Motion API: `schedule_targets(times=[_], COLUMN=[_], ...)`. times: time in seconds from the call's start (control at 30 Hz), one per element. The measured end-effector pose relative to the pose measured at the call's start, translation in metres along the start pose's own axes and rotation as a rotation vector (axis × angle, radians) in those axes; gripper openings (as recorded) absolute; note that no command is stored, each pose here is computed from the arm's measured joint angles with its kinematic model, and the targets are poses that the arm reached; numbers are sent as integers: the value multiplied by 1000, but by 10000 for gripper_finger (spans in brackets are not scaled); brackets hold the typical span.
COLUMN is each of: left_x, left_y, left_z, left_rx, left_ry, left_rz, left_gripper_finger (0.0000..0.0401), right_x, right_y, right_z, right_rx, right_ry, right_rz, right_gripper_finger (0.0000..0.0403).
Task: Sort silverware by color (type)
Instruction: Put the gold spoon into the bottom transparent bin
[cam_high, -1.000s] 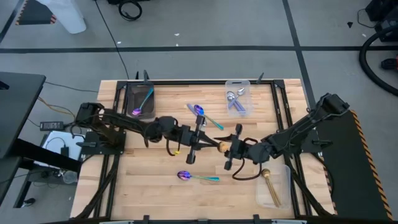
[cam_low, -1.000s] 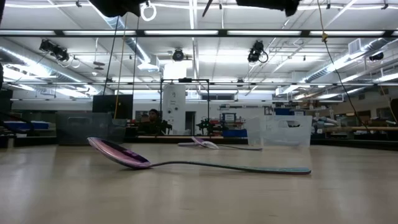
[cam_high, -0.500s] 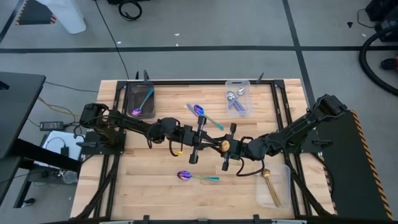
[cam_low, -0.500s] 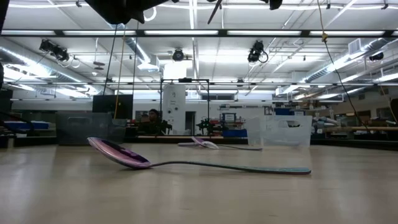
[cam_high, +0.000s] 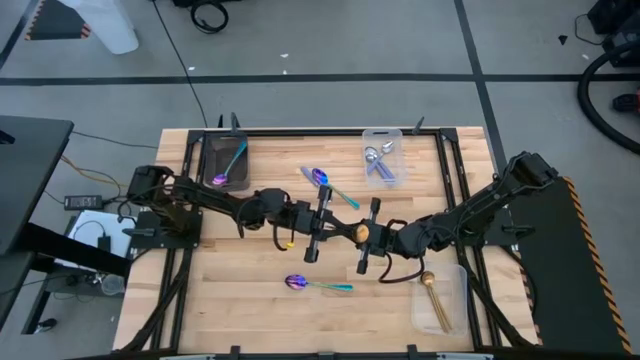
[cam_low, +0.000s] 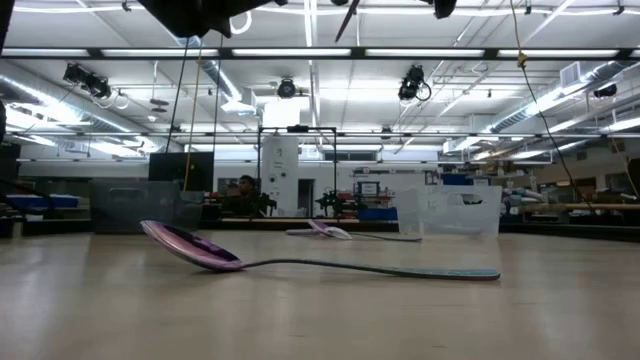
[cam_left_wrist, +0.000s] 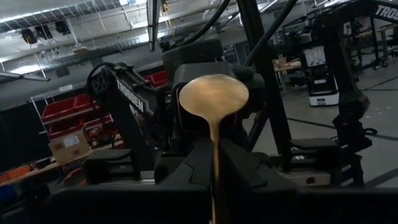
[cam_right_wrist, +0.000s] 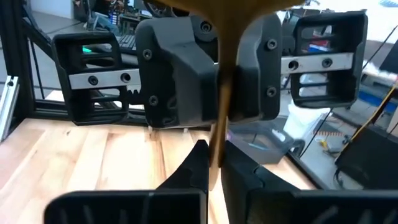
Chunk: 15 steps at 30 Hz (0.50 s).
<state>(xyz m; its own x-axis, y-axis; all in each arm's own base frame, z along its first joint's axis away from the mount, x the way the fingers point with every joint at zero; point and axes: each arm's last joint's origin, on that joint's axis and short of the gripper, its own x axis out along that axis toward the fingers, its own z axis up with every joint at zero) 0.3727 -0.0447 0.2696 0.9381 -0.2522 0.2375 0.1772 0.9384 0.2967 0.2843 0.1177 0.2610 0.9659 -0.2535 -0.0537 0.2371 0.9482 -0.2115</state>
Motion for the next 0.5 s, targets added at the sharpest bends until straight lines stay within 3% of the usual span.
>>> schedule_targets(times=[0.2,0.5], left_x=[-3,-15], left_y=[7,12], left_z=[-10,7], left_rx=[-50,-118], left_ry=[141,242], left_rz=[55,48], left_gripper_finger=[68,140], right_x=[-3,-8], right_y=[1,2], right_z=[-5,-7], right_rx=[66,218], right_ry=[52,104], right_rz=[-23,16], right_gripper_finger=[24,24])
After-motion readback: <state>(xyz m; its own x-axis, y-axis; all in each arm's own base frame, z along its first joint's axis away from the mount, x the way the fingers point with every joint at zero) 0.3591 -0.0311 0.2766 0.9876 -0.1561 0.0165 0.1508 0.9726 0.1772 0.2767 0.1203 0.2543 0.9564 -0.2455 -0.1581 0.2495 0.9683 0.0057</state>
